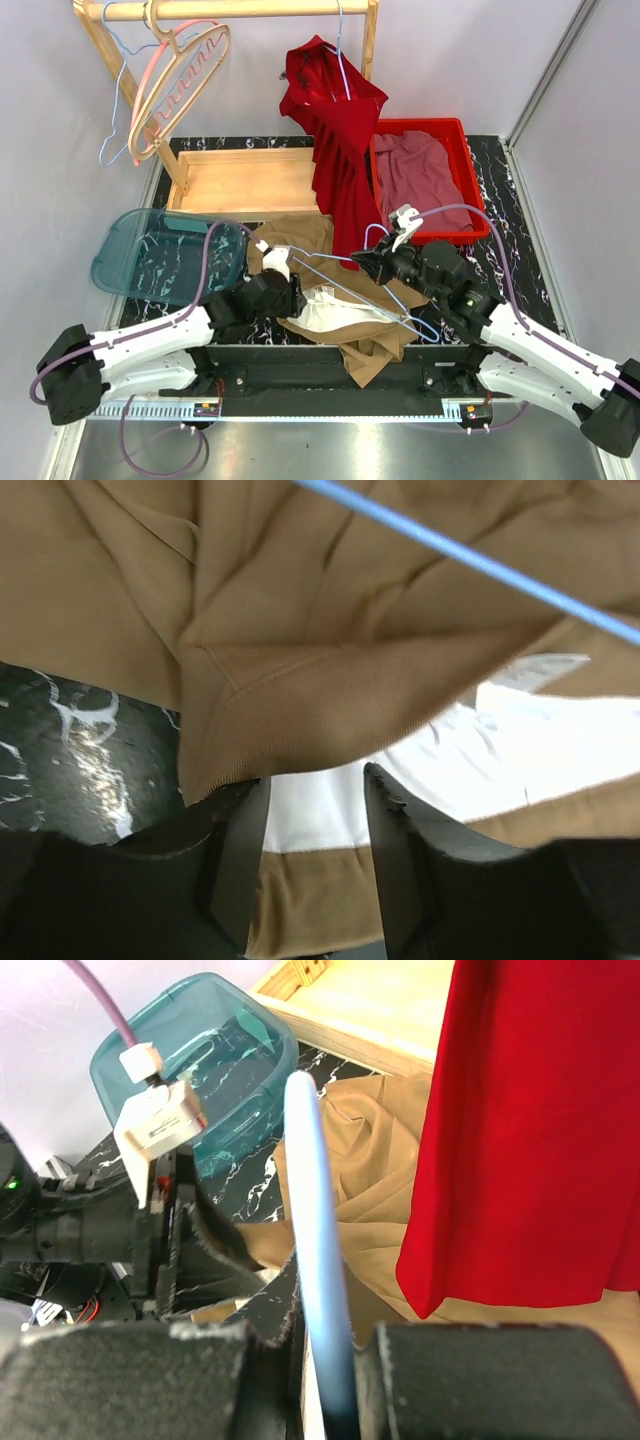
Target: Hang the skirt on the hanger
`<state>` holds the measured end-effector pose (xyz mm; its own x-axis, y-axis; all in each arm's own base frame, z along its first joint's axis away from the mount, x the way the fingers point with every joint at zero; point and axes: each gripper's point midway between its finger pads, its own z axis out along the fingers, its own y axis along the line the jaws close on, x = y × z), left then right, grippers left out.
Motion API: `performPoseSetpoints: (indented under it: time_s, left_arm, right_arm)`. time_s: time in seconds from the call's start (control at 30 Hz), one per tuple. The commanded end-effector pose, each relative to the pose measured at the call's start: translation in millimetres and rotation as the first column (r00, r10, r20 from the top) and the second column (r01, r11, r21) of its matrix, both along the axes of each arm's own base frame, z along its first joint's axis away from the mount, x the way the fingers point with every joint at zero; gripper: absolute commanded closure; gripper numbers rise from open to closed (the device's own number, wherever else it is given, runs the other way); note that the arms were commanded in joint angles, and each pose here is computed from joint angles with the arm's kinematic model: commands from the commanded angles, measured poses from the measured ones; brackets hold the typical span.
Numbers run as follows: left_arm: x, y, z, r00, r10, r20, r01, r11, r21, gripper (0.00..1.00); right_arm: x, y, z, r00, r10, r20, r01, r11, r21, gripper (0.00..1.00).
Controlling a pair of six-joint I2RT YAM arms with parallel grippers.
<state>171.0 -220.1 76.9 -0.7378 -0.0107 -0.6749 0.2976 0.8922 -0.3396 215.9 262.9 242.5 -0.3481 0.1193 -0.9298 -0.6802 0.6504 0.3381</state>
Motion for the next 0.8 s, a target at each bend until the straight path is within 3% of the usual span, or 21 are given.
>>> performPoseSetpoints:
  time_s: [0.0,0.27,0.53,0.77]
  left_arm:
    - [39,-1,33,0.980,0.145,0.137,-0.145,0.989,-0.009,0.52]
    - [58,-2,16,0.978,0.167,0.123,-0.176,0.982,0.073,0.55]
    - [53,-21,11,0.992,0.090,0.085,-0.091,0.996,0.006,0.68]
    - [22,-31,-6,1.000,-0.012,0.009,0.013,0.997,-0.080,0.68]
  right_arm:
    - [-10,-3,33,0.996,0.039,0.084,-0.043,0.998,0.051,1.00]
    - [-34,-21,40,0.989,0.076,0.130,-0.084,0.995,0.057,1.00]
    - [-36,-31,27,0.994,0.039,0.098,-0.043,0.998,0.046,1.00]
    - [-30,-28,20,0.997,0.023,0.074,-0.027,0.998,0.052,1.00]
